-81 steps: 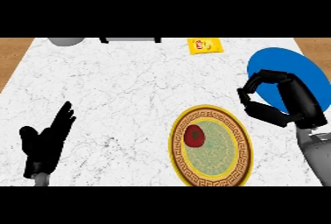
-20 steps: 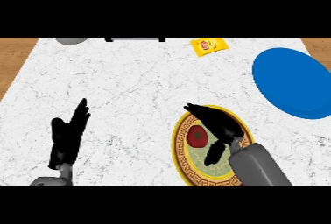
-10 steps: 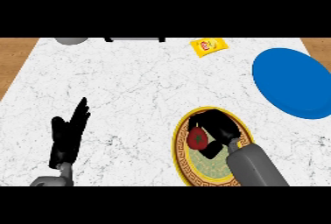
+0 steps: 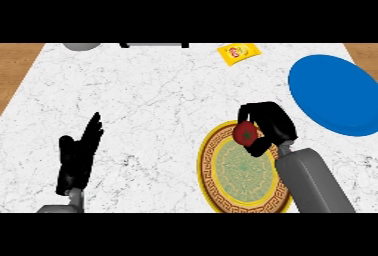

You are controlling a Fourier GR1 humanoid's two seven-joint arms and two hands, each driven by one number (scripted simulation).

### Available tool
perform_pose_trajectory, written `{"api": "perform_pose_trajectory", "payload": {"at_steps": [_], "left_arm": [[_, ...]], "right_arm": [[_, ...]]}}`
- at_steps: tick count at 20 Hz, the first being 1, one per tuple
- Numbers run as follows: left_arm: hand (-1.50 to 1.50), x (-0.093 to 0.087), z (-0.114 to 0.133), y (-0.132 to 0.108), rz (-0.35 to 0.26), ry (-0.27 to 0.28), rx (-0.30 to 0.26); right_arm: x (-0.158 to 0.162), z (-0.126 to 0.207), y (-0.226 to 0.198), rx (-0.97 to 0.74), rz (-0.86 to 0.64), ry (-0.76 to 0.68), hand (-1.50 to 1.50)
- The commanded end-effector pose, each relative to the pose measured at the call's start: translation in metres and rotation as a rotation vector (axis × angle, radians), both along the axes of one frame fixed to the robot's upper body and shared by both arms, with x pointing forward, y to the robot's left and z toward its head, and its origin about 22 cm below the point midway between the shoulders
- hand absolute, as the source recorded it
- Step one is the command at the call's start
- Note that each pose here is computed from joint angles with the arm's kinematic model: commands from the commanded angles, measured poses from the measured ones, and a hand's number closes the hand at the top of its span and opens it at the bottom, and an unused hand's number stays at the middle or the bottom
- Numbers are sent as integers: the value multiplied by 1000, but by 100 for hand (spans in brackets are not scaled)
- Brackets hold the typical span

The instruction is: Pick the tomato from the plate and place it in the plate

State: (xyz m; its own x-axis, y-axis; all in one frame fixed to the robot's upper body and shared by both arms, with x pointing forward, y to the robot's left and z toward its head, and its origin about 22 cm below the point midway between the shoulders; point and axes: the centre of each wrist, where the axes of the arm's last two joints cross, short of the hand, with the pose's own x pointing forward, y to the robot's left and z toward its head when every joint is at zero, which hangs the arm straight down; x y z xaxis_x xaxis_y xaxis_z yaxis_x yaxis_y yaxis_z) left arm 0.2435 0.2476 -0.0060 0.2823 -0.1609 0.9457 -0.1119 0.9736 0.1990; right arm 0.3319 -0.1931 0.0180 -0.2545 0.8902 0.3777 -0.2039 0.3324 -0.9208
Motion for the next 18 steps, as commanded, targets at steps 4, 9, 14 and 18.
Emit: {"api": "perform_pose_trajectory", "payload": {"at_steps": [4,9,14,18], "left_arm": [[0,15,3,1,1,7,-14],[0,8,-13,1,3,5,-10],[0,2,-6,12,8,-2,0],[0,-3,3,-2,-5,-11,-14]], "right_arm": [[51,41,-73,-36,-222,-110,150],[52,65,-81,76,-322,-316,150],[51,113,-104,75,-470,-444,150],[54,98,-122,98,-575,-411,150]]}}
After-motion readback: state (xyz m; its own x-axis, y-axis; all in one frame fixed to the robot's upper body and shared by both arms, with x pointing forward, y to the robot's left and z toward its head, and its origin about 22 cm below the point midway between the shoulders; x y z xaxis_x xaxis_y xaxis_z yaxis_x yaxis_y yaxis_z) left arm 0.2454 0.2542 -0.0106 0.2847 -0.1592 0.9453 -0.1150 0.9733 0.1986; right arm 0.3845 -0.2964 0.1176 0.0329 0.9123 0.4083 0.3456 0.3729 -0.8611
